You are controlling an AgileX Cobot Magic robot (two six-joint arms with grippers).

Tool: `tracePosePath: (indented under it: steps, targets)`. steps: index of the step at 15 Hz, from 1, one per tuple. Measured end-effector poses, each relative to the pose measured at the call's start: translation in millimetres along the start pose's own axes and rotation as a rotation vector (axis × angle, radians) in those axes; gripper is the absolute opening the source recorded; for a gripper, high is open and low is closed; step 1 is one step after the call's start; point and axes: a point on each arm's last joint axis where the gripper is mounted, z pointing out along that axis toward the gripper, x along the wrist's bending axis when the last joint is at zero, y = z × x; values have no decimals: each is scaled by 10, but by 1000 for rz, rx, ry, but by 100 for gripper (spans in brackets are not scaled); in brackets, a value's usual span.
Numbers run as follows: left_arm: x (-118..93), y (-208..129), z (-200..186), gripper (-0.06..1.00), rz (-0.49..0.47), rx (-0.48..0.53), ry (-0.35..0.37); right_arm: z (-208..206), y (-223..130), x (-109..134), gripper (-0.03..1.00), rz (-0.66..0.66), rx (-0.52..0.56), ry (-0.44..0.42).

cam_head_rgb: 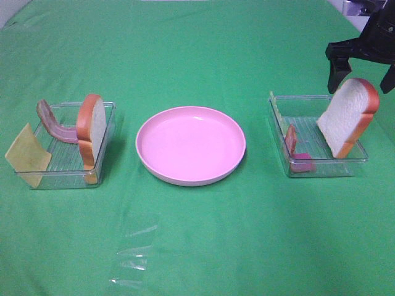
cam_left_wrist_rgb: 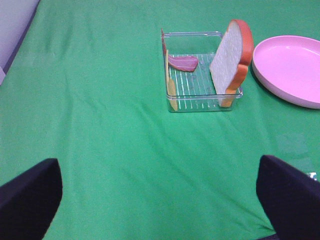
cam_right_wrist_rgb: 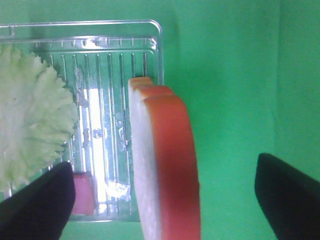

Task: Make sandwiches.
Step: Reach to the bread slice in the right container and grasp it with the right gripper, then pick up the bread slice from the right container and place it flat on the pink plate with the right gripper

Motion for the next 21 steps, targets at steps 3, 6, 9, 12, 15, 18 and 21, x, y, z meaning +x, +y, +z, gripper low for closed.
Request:
tracePosePath:
  steps: [3,6,9,12,15,18,21]
  targets:
    - [0,0,0,98,0,0,0,0,1,12,92,-8,-1,14]
    - [0,0,0,98,0,0,0,13,-3,10,90,-6,8,16]
    - [0,0,0,98,0,0,0,157,-5,26,84,2,50,34]
    - [0,0,0,98,0,0,0,257,-1,32,61,13,72,41]
    - [0,0,0,98,0,0,0,279,-2,33,27,26,78,41]
    - [0,0,0,98,0,0,0,279,-1,39,22,30,78,48]
    - [0,0,0,98,0,0,0,257,-8,80,22,49,83,92]
